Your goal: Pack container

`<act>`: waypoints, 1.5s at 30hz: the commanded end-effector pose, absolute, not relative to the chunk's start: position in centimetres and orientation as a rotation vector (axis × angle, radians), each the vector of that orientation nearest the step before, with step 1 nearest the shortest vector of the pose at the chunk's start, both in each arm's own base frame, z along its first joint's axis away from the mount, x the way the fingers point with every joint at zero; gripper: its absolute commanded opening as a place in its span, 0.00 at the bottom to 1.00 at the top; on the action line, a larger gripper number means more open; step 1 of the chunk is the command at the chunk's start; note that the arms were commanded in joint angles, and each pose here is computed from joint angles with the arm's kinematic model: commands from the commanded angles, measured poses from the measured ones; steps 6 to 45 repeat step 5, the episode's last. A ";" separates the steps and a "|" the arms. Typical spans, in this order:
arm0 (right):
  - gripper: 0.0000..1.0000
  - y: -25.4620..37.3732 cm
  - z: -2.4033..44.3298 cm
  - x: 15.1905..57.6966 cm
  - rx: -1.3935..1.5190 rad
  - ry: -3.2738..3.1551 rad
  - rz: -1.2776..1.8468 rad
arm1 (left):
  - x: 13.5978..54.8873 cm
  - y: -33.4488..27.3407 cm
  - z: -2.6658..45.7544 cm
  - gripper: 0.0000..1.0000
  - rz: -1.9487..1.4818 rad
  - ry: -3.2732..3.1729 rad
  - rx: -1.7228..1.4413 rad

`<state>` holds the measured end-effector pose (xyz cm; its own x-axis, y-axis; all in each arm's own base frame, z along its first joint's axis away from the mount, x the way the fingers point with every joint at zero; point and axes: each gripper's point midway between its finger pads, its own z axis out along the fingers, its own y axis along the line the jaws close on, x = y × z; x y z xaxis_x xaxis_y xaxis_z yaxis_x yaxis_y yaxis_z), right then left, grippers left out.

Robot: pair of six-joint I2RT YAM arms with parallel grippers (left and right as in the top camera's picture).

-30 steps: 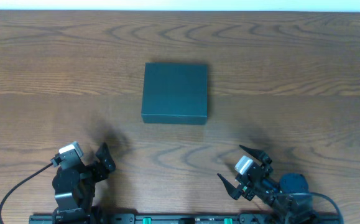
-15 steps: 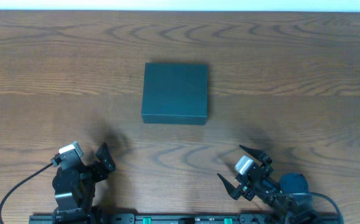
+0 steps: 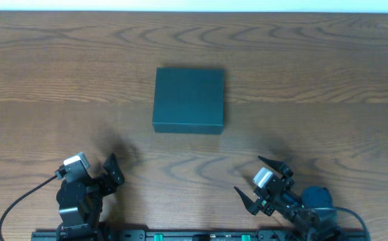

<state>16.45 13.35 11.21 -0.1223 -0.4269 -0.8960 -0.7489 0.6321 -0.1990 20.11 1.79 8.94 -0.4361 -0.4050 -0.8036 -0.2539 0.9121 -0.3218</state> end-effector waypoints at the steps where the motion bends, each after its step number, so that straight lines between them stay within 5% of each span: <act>1: 0.99 13.2 11.2 16.5 -0.940 1.756 0.368 | 20.2 1.8 8.8 0.95 -0.188 2.042 -0.479; 45: 0.99 13.2 11.2 16.5 -0.940 1.756 0.368 | 20.2 1.8 8.8 0.95 -0.188 2.042 -0.479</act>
